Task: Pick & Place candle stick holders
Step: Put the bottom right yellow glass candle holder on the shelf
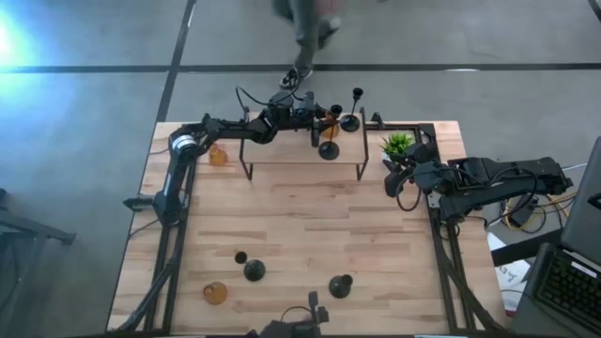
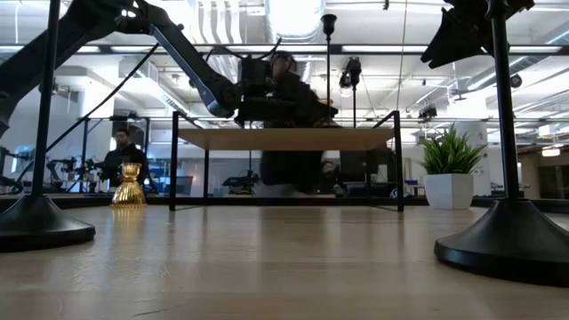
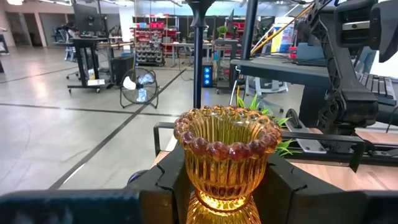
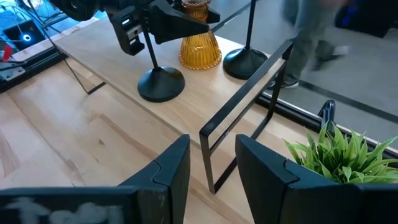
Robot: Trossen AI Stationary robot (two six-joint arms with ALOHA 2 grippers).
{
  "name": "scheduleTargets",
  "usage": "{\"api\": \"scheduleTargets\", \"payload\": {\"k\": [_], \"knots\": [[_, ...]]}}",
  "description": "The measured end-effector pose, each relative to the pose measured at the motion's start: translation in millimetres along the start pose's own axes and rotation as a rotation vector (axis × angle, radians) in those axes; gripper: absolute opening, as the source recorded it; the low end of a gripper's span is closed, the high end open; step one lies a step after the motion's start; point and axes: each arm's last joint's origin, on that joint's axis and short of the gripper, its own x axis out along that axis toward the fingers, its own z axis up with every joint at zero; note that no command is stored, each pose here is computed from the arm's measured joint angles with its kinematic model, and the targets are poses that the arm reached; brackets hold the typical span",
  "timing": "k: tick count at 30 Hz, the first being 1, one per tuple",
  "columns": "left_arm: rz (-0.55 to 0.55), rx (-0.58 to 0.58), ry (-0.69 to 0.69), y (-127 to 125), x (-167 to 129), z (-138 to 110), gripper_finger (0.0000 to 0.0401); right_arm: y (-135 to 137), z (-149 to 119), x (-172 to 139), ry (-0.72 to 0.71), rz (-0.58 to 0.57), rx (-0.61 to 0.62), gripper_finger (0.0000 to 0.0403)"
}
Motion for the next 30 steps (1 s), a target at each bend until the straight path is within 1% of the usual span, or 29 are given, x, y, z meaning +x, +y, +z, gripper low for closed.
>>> {"api": "scheduleTargets", "payload": {"k": [7, 13, 17, 24, 30], "knots": [[-0.003, -0.016, 0.007, 0.0, -0.2, -0.7, 0.0133, 0.0, 0.0, 0.0, 0.0, 0.0, 0.0, 0.0123], [-0.01, -0.056, 0.01, -0.1, -0.4, -1.3, 0.015, 0.0, 0.0, -0.1, 0.0, 0.001, 0.0, 0.0123], [-0.012, -0.073, 0.012, -0.2, -0.4, -1.5, 0.0154, 0.0, 0.0, -0.1, 0.0, 0.0, 0.0, 0.0123], [-0.014, -0.075, 0.014, -0.3, -0.5, -1.8, 0.0159, 0.0, 0.0, -0.1, 0.0, 0.001, 0.0, 0.0123], [-0.016, -0.077, 0.022, -0.4, -0.6, -3.0, 0.0181, -0.1, 0.0, -0.1, 0.0, 0.001, 0.001, 0.0123]]}}
